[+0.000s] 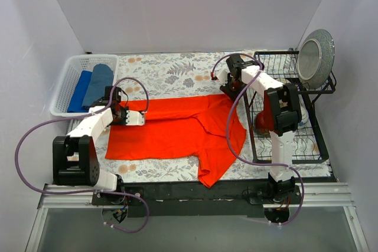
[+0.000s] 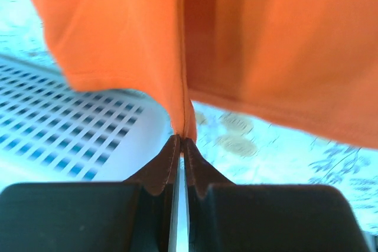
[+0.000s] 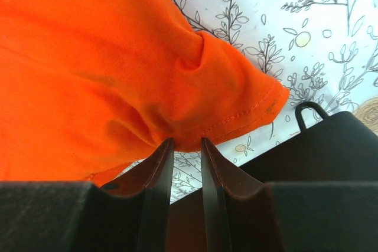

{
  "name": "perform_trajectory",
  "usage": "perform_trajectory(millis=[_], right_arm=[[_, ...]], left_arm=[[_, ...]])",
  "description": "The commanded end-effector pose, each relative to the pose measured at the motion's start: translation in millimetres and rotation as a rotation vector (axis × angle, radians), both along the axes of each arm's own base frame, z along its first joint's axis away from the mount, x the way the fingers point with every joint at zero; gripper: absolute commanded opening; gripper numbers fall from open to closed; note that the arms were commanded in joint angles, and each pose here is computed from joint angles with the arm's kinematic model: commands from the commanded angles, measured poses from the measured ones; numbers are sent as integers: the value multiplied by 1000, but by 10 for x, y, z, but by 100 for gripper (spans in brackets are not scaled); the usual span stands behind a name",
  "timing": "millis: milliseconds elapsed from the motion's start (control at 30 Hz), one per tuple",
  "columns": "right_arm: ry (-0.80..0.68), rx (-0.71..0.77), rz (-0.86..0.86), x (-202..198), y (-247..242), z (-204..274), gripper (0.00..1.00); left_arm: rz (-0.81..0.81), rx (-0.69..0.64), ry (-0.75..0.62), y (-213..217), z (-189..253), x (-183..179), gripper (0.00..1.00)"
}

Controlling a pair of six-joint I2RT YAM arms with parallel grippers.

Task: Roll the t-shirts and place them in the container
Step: Fold the T-shirt at the center of the board.

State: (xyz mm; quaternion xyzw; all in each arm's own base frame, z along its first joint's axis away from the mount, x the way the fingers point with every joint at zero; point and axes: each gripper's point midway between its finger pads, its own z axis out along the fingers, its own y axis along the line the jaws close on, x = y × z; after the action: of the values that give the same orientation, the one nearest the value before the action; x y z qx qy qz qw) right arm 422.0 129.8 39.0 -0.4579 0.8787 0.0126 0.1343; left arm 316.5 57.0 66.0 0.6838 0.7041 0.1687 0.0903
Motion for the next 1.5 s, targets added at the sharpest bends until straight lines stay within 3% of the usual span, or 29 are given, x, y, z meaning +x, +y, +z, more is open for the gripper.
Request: perform_trajectory(millis=[0,200,233,267,367,533,767,900,1033,1333,1467], right_arm=[[37,-44,-4,-56,-94,-124,32],[46,-25,-20,0,-72,-111,31],[23,-14,-23,42,-58,-14,31],[-7,-3,-26,108,-36,99,31],[-50,58,-10,169,68,404,34],[-155,97,6,293,114,794,38],[-78,108,-20,354,191,341,38],[-65,81,-28,433,191,154,38],[-51,37,-17,436,124,-7,39],[-130,-78,-42,620,-80,-71,14],[-165,-130,-72,704,-163,-8,12]], left_arm=[[-128,106,12,83,139,-164,0],[-110,131,81,144,-85,-382,1],[-100,121,62,131,-39,-314,5],[-76,106,54,121,-15,-288,15],[-52,27,43,9,199,-94,27],[84,-217,11,-332,501,317,36],[355,-330,-54,-458,247,877,36],[426,-365,-73,-538,75,1012,32],[461,-308,-54,-512,-210,954,29],[501,-168,-90,-261,-506,910,21],[530,-151,-109,-219,-518,962,20]])
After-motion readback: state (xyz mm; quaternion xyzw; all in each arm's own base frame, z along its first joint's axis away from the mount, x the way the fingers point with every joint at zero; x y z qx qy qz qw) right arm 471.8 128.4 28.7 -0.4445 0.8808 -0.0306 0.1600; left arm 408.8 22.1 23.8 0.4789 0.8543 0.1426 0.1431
